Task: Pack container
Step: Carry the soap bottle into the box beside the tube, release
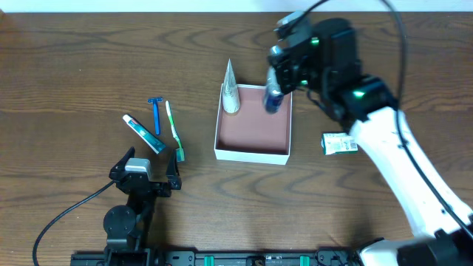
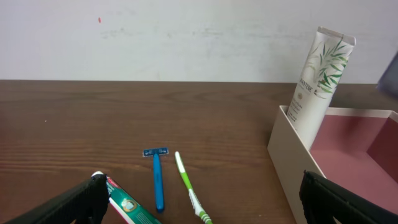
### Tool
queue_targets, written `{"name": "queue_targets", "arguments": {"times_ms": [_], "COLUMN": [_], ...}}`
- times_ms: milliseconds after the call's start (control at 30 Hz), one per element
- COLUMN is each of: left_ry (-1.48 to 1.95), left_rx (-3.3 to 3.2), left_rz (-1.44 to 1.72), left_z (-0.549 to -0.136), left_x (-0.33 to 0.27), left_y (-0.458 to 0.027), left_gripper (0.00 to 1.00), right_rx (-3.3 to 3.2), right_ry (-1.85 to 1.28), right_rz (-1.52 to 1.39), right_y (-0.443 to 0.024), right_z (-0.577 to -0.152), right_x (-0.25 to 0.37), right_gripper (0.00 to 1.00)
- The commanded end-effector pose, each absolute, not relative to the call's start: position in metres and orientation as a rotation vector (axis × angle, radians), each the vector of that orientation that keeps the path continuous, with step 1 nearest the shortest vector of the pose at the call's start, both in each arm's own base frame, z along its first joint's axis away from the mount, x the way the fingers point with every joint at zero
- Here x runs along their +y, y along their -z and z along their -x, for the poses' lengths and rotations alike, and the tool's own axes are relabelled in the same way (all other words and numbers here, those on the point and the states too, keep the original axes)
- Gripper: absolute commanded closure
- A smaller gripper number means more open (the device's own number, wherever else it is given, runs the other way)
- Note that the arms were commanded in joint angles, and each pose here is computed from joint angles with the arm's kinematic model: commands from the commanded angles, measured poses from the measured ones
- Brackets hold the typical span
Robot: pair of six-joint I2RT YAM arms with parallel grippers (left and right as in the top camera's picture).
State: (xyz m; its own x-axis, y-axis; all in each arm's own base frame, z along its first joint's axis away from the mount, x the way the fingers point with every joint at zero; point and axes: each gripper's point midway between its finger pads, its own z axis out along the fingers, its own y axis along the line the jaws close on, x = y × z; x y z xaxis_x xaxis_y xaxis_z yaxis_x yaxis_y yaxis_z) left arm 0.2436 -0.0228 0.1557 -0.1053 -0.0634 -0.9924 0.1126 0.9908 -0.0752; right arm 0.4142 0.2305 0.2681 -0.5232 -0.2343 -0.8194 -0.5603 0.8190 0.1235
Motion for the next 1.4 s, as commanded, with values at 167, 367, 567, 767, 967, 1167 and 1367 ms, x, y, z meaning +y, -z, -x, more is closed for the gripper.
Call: {"name": "queue_targets", "arguments": {"times_ms": [167,367,567,767,967,1167,1367], "left_ry": [0.149,0.149,0.149,0.149,0.149,0.149,0.149], "left_rx": [1.713,1.713,1.713,1.713,1.713,1.713,1.713], "left_rz": [-0.035,-0.035,-0.035,-0.035,-0.035,-0.035,-0.035], "left_z": [-0.243,-0.243,-0.243,-0.243,-0.243,-0.243,-0.243], "left_x": [-0.023,-0.023,-0.023,-0.023,-0.023,-0.023,-0.023], "left_y": [-0.14,-0.14,-0.14,-0.14,-0.14,-0.14,-0.14], "left_gripper": [0.02,0.02,0.02,0.02,0.02,0.02,0.02], "right_rx": [2.145,2.166,2.173,2.177,2.179,2.159,2.114], "right_ry": [-0.525,-0.536,-0.537,-0.535,-0.518,-0.515,-0.51], "right_rz": [0.646,0.671,0.68,0.682,0.7,0.697,0.669], "right_y": [-0.233,-0.199,-0.173,-0.157,-0.15,-0.159,-0.186], "right_z": [-0.425,-0.437,-0.448,-0.455,-0.457,-0.459,-0.462], "right_x": [0.278,0.296,0.307,0.311,0.31,0.308,0.297], "right_gripper": [0.77,0.77,0.79,0.77,0.48,0.41,0.36]}}
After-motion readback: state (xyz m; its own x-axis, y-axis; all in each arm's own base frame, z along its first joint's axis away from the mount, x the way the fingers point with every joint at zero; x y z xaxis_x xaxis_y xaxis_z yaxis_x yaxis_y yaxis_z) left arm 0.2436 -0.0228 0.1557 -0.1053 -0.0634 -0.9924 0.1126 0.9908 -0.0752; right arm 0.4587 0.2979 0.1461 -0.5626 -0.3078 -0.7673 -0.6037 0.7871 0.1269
